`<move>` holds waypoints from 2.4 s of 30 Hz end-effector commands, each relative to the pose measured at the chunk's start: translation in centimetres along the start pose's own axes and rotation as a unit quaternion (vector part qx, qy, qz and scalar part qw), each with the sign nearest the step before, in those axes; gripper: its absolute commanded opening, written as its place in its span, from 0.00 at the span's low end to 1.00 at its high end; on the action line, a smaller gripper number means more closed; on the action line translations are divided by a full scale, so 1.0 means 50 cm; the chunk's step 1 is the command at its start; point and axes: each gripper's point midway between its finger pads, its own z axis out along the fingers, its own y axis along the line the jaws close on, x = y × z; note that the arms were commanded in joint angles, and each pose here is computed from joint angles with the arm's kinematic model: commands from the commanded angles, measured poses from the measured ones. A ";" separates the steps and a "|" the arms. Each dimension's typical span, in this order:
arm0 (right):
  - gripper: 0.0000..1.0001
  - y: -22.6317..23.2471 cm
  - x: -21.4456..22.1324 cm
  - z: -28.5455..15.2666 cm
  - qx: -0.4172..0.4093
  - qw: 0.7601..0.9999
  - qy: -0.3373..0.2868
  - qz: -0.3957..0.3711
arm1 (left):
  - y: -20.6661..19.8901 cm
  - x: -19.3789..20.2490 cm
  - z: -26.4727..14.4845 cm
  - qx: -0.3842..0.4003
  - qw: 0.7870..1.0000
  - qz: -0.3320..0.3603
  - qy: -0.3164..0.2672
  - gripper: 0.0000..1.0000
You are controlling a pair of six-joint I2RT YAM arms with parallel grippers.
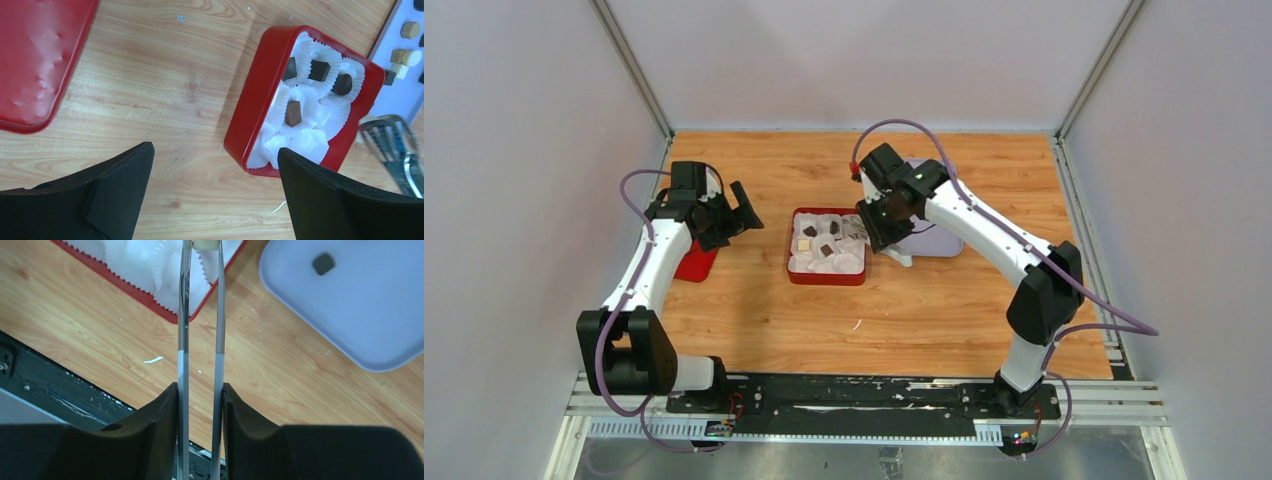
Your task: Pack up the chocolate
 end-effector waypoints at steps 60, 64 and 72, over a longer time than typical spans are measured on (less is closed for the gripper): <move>0.15 -0.180 -0.015 -0.030 0.065 0.990 -0.048 0.119 | -0.001 -0.009 -0.015 0.004 1.000 0.015 -0.013 1.00; 0.30 -0.243 0.034 -0.012 0.097 0.984 -0.011 0.149 | -0.001 -0.011 -0.013 0.001 1.000 0.015 -0.013 1.00; 0.39 -0.318 0.088 0.017 0.154 0.967 0.027 0.199 | -0.004 -0.018 -0.007 0.002 1.000 0.015 -0.011 1.00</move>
